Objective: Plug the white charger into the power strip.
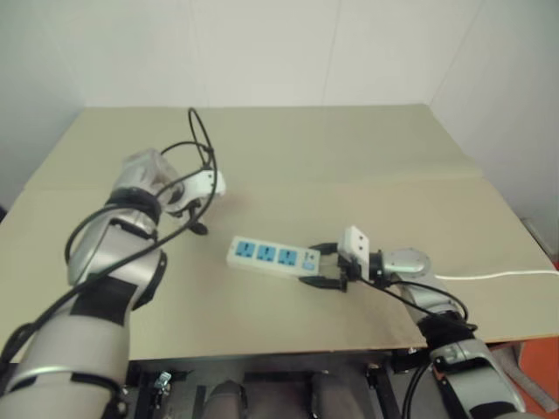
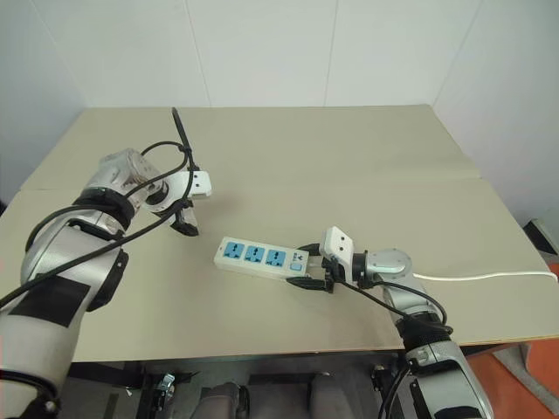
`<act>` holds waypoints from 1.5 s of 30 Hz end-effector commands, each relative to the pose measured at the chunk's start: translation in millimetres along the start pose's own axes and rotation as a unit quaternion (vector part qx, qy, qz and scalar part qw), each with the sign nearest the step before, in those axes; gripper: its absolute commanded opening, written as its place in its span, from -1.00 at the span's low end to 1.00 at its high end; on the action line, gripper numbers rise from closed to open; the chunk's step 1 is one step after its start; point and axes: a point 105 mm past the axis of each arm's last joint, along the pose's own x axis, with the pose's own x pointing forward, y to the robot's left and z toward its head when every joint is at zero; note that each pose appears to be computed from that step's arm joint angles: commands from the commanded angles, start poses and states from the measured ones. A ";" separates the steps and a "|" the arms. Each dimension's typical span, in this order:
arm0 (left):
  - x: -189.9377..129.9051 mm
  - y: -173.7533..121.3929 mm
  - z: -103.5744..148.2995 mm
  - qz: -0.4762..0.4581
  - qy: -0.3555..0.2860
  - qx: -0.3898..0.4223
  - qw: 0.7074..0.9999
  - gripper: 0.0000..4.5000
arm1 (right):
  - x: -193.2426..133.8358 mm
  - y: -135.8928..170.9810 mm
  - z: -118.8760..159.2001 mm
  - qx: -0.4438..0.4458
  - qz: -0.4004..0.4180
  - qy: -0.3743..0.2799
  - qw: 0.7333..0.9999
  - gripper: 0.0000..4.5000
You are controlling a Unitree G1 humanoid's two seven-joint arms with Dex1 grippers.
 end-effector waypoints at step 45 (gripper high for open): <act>-108.5 -64.0 53.6 0.009 -0.692 -0.137 0.709 -0.55 | -17.5 -5.5 -20.9 -0.011 0.115 0.083 0.990 0.52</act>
